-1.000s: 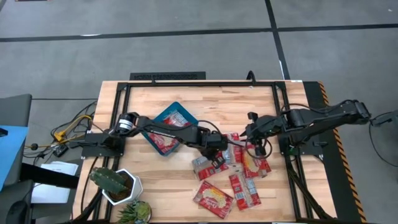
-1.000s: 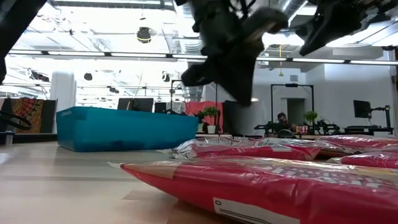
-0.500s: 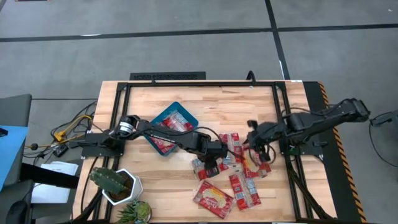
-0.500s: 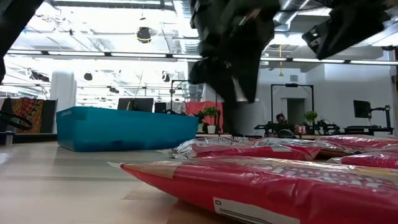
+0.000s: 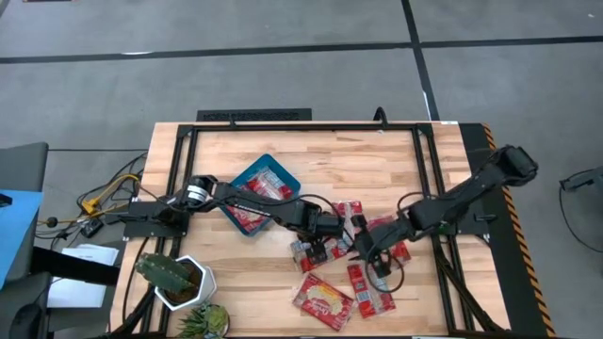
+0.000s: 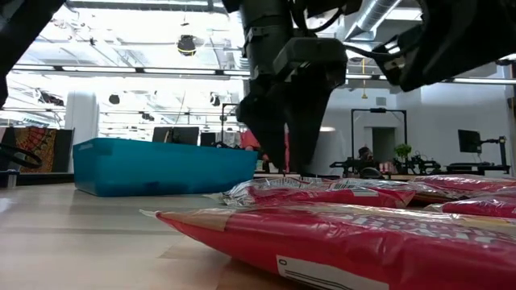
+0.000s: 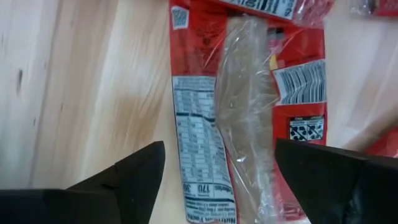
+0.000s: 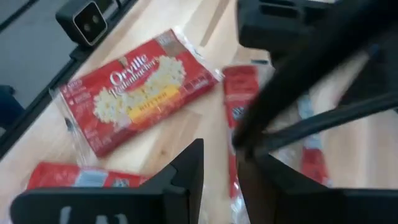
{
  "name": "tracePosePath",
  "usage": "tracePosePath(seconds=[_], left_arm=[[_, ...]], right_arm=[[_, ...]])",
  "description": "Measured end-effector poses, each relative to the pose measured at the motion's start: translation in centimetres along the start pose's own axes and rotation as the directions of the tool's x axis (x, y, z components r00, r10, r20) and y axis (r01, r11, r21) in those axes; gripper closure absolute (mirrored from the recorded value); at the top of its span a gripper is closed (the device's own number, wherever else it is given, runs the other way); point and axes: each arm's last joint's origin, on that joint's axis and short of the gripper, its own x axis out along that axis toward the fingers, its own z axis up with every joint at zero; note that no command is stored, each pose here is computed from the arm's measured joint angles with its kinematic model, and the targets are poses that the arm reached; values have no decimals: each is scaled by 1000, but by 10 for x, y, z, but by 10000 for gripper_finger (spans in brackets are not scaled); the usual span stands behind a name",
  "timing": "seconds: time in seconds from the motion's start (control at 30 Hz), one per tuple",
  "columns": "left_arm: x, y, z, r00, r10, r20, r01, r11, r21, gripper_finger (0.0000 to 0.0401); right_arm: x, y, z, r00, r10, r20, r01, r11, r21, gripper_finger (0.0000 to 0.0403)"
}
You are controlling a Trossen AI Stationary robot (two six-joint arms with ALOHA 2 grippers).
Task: Sort popcorn bags into baskets
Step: Put the red popcorn bag into the blue bin
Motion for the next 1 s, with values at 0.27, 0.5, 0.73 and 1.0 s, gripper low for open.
tracePosePath(seconds=[0.27,0.5,0.73,1.0], left_arm=[[15,0,-7,1000,-23,14,22,997,78,107],[37,8,-22,999,-53,1,53,997,48,107],[46,9,-28,993,-119,-5,119,992,43,107],[48,9,-29,990,-142,-14,142,989,48,143]], right_arm=[[45,11,-16,998,16,-55,-16,1000,9,285],[72,14,-32,994,-60,-89,59,998,-8,293],[96,7,-49,986,-84,-144,85,996,-6,313],[106,-8,-57,980,-99,-171,102,995,13,328]])
